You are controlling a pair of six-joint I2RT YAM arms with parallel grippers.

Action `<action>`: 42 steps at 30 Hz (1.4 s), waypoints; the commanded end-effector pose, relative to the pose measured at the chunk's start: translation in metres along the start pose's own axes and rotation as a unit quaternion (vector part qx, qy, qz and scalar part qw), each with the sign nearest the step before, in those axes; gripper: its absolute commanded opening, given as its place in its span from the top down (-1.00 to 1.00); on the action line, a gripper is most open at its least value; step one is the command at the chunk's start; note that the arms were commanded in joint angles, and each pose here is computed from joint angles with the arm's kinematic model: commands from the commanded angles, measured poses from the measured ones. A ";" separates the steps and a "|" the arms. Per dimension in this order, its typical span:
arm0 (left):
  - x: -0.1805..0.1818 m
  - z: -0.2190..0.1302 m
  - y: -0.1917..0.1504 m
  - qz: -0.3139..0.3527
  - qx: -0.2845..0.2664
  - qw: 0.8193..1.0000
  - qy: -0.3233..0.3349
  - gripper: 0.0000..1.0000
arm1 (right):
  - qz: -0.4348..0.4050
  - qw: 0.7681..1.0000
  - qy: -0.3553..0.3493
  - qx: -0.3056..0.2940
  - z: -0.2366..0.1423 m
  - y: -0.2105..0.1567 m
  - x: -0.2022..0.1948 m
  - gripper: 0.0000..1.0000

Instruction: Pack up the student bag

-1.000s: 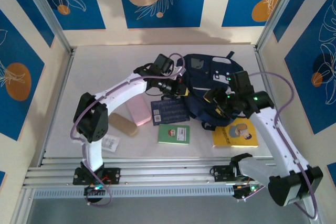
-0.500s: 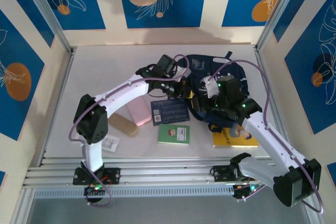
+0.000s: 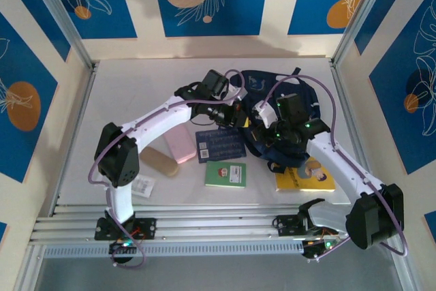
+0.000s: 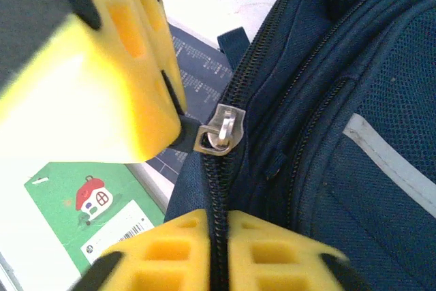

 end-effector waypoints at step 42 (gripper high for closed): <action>0.072 -0.030 0.082 -0.022 -0.100 0.985 0.137 1.00 | -0.016 0.995 -0.100 -0.002 -0.025 -0.014 0.016 1.00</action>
Point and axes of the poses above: each hand's point on the last joint's axis, 136 mm out from that joint toward the fingers, its own z axis out along the fingers, its own x axis along the line the jaws close on, y = z × x, the point moved 7 cm from there along -z, back along the fingers, and after that the axes turned 13 degrees about -z, right-handed, at the moved point
